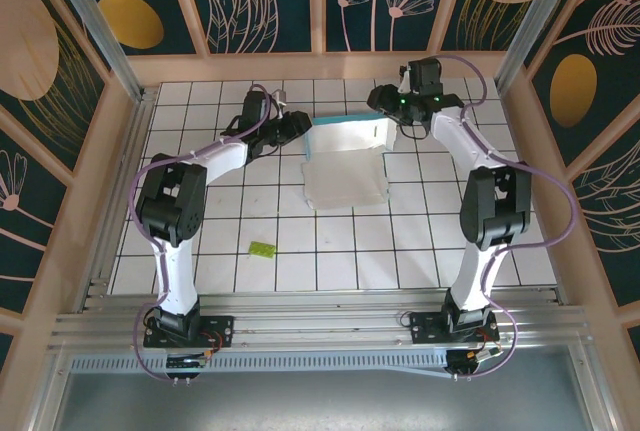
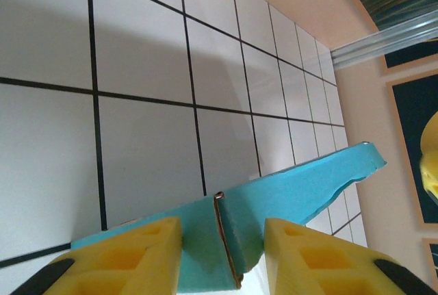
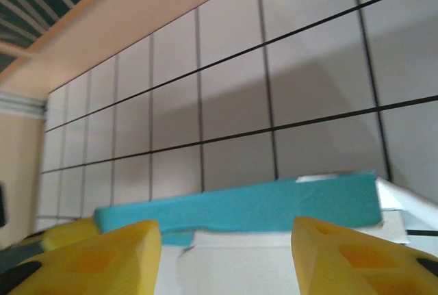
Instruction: Fold the paper box
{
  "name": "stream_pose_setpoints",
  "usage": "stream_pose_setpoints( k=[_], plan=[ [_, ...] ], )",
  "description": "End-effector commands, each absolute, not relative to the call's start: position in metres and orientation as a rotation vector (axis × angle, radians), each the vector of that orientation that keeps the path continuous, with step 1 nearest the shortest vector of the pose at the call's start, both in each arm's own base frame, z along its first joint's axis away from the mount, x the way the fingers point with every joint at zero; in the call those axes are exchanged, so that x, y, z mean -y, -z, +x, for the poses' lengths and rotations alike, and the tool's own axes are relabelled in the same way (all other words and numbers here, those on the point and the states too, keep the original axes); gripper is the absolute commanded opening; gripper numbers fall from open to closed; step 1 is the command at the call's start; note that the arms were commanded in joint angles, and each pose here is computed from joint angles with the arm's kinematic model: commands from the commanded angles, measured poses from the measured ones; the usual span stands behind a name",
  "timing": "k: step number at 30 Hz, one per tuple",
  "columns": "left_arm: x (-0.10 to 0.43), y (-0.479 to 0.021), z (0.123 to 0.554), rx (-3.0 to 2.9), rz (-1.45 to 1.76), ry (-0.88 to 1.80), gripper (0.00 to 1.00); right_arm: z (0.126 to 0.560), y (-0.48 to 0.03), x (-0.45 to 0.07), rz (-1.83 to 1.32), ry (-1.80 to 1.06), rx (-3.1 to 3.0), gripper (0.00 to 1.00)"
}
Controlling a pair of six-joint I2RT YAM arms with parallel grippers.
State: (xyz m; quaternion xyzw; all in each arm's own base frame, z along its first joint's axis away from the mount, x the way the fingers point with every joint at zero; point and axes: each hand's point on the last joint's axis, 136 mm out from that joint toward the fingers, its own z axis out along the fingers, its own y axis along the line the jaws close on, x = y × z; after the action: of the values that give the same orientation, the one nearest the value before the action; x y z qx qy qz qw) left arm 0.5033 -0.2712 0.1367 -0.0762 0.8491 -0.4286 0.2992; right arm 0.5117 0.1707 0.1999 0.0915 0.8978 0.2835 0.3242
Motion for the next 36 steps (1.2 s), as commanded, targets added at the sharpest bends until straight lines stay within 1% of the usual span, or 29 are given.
stream_pose_setpoints(
  k=[1,6,11,22,24,28,30,32,34,36],
  plan=[
    [0.274,-0.155,0.498,-2.205,-0.149,1.152,0.36,0.518,-0.188,-0.152,0.254,-0.499,-2.398,0.53],
    [0.273,-0.154,0.496,-2.203,-0.157,1.155,0.36,0.512,-0.178,-0.165,0.204,-0.542,-2.455,0.49],
    [0.273,-0.156,0.497,-2.202,-0.158,1.156,0.36,0.506,-0.168,-0.166,0.225,-0.538,-2.493,0.47],
    [0.274,-0.157,0.497,-2.200,-0.154,1.162,0.36,0.505,-0.141,-0.176,0.244,-0.573,-2.562,0.48],
    [0.275,-0.158,0.497,-2.198,-0.152,1.162,0.36,0.503,-0.137,-0.184,0.245,-0.634,-2.582,0.48],
    [0.275,-0.160,0.497,-2.195,-0.153,1.164,0.37,0.498,-0.146,-0.205,0.232,-0.828,-2.573,0.48],
    [0.275,-0.160,0.497,-2.192,-0.154,1.165,0.36,0.500,-0.153,-0.202,0.232,-0.803,-2.547,0.48],
    [0.275,-0.160,0.497,-2.193,-0.154,1.167,0.36,0.507,-0.158,-0.189,0.238,-0.704,-2.521,0.48],
    [0.275,-0.160,0.497,-2.191,-0.154,1.172,0.37,0.512,-0.157,-0.179,0.243,-0.643,-2.512,0.46],
    [0.275,-0.160,0.498,-2.191,-0.156,1.175,0.37,0.514,-0.152,-0.174,0.256,-0.642,-2.521,0.44]
  ],
)
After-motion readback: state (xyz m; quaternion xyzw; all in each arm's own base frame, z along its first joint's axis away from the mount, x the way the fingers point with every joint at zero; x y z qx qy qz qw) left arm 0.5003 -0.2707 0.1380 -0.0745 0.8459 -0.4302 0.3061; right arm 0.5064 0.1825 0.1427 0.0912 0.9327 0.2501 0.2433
